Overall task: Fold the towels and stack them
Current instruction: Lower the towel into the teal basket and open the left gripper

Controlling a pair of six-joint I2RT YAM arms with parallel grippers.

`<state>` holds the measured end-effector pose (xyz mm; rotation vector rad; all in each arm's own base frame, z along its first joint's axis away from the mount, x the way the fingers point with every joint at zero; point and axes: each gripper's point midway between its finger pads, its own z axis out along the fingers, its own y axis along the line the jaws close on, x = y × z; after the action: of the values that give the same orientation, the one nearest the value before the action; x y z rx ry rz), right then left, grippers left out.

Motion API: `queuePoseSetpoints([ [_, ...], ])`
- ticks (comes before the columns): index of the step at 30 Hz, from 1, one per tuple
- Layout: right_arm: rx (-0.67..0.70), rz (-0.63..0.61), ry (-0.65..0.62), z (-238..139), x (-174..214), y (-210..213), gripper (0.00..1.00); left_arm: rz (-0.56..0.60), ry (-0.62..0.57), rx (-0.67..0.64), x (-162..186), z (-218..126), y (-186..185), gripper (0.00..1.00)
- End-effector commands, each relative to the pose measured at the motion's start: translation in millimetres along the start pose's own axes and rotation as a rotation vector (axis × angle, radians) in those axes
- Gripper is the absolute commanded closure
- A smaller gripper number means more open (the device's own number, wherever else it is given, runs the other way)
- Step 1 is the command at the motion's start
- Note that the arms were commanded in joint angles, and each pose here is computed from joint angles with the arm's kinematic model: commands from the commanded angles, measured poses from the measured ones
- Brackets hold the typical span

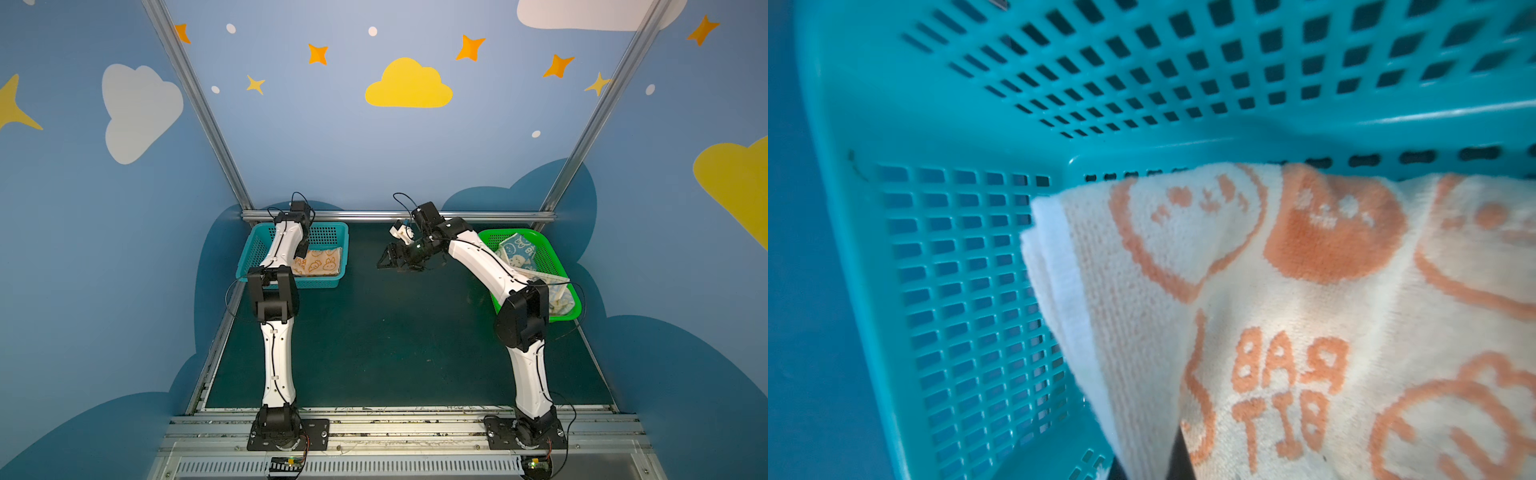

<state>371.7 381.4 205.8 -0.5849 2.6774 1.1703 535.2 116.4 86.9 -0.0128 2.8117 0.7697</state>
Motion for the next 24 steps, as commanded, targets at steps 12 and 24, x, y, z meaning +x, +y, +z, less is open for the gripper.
queuePoseSetpoints([
  [12,-0.025,-0.028,0.001,0.9,-0.9,12.0,0.08,-0.027,0.037,-0.036,3.7,23.4,11.1,0.97],
  [24,-0.026,-0.042,0.003,0.7,0.1,14.7,0.09,-0.053,0.043,-0.031,4.3,22.4,14.1,0.78],
])
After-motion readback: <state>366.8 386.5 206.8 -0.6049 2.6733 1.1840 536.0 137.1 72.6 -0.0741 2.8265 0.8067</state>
